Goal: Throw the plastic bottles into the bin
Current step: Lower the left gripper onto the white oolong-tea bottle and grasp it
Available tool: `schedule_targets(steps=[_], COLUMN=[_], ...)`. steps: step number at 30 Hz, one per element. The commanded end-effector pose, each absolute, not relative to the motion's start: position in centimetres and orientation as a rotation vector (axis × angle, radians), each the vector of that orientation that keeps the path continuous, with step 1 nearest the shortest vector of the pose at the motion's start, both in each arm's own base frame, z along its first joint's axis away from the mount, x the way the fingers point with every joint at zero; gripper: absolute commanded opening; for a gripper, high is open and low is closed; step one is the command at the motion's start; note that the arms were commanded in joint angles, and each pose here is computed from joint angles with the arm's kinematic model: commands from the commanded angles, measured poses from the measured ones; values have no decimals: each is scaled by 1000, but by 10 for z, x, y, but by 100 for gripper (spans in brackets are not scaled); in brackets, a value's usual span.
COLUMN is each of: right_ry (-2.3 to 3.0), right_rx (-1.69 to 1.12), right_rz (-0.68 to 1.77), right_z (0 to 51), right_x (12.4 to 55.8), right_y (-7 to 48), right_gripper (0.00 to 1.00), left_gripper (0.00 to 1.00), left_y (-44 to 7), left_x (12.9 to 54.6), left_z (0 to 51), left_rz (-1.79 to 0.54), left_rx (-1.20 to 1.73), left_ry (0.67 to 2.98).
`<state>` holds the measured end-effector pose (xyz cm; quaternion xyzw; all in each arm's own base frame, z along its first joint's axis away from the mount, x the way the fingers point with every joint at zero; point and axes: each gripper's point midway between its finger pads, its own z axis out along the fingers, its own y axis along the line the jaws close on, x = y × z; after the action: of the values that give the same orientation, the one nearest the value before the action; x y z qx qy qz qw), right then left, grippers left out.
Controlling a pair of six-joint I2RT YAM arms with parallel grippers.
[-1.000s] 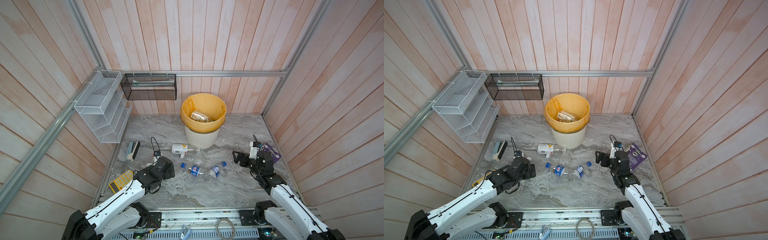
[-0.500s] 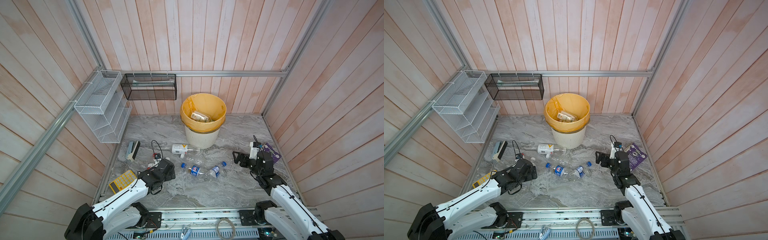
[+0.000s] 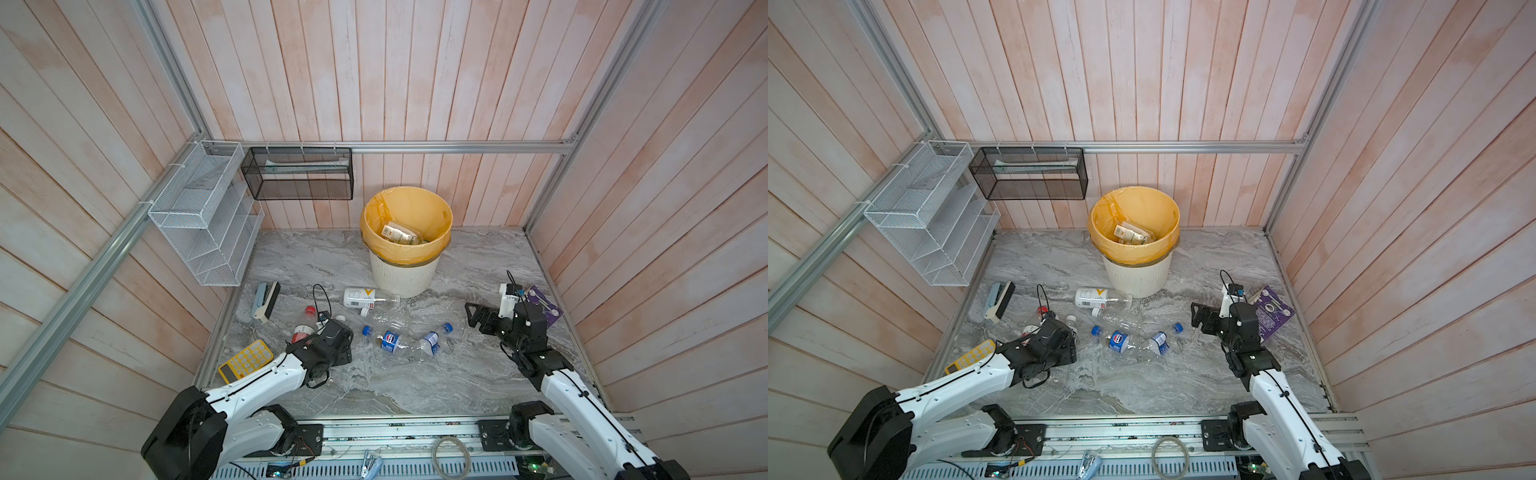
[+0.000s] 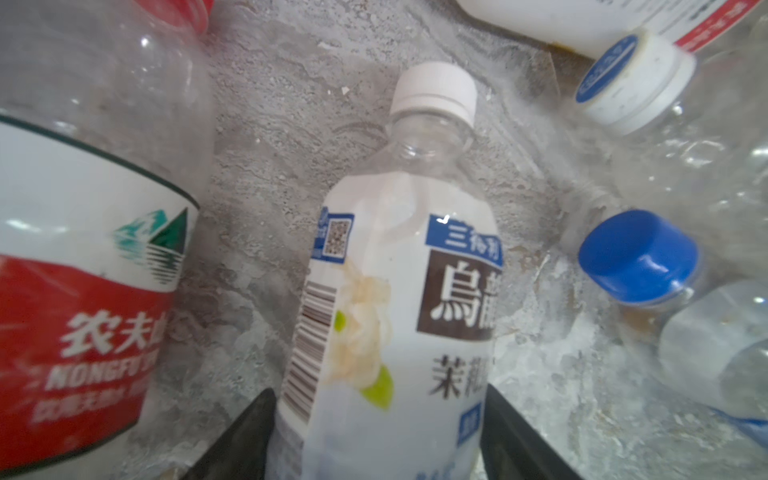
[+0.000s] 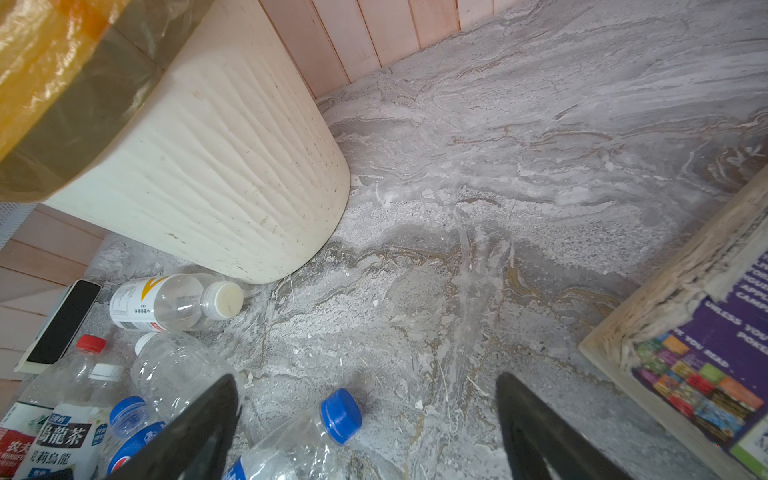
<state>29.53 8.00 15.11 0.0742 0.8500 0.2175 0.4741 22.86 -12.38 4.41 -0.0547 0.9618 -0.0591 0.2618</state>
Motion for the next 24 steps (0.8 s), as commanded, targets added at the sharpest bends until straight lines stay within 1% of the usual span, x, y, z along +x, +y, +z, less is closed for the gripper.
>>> schedule_targets(steps=[1, 6, 10, 15, 19, 24], right_ry=[2060, 2056, 2054, 2052, 2050, 2043], right_rx=[187, 184, 183, 185, 185, 187], right_rz=[532, 524, 522, 518, 509, 505], right_z=[155, 157, 158, 159, 159, 162], right_x=[296, 296, 296, 296, 295, 295], right_y=[80, 79, 79, 78, 76, 76], right_gripper=[97, 97, 97, 98, 98, 98], left_gripper=[73, 72, 64, 61, 60, 57], left_y=[-132, -134, -137, -141, -142, -144], left_x=[231, 230, 231, 234, 236, 240], left_z=[44, 43, 47, 63, 88, 144], left_rz=[-213, -226, -256, -326, -388, -516], left_rx=[-115, -97, -96, -100, -108, -109], left_ry=[2593, 2595, 2577, 2509, 2428, 2245])
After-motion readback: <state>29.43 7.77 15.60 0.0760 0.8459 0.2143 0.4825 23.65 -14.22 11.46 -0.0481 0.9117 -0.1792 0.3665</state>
